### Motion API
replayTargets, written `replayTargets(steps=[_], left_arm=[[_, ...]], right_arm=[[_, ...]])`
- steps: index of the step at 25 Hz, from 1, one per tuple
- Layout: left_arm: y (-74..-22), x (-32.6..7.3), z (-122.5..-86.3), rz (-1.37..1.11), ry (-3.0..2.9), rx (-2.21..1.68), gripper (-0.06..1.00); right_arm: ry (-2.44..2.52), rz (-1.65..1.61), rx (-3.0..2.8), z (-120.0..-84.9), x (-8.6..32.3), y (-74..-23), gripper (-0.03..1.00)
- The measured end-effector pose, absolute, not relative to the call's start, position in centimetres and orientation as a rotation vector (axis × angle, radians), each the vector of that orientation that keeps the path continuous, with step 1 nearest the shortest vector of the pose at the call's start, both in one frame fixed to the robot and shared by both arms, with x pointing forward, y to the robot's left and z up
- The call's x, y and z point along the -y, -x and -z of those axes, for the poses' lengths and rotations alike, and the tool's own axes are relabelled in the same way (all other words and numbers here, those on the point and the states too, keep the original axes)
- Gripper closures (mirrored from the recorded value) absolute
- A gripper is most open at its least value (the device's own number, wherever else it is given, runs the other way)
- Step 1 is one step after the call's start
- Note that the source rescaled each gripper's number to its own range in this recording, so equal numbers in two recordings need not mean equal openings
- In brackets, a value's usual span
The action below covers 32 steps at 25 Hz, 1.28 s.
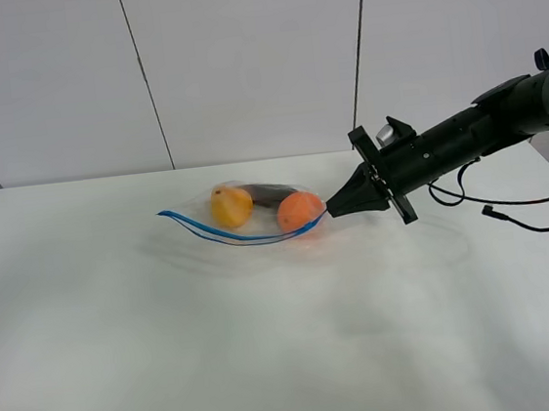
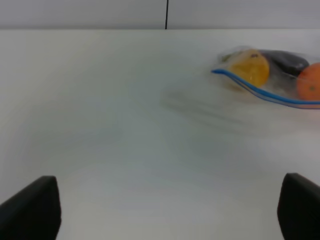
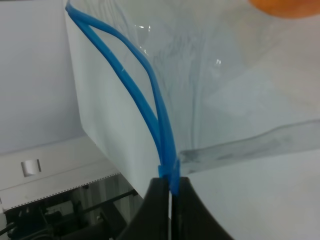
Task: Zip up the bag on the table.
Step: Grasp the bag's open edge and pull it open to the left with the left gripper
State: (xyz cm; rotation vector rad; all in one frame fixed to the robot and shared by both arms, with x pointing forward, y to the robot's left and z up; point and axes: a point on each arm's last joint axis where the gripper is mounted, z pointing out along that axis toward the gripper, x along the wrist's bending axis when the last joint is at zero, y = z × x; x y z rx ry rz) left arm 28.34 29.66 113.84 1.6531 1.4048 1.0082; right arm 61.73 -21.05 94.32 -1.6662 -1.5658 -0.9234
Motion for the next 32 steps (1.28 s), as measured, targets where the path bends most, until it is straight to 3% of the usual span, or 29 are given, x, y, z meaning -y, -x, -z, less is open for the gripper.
replayTargets(steps=[4,11,25,32], left_arm=[[-33.1,-29.8,-116.3,-1.145,-2.04,-1.143,-0.06],[-40.5,-29.4,-114.8,-1.29,-2.562,-0.367,-0.06],[-48.8,-25.1,-111.5,-0.944,-2.151,-0.312,-0.06],[-49.9,-18.7,-108.9,-0.831,-2.169,-0.127,-0.06]], right_arm=[[1.669,0.925,1.566,-94.3,21.1,-61.8,0.97],[1.668,0.927,1.57,-94.3,21.1,-61.8,0.97],[1.667,0.943,1.564,-94.4,21.0,-61.9,0.97],[1.668,0.944,1.563,-94.4,21.0,-61.9,0.97]])
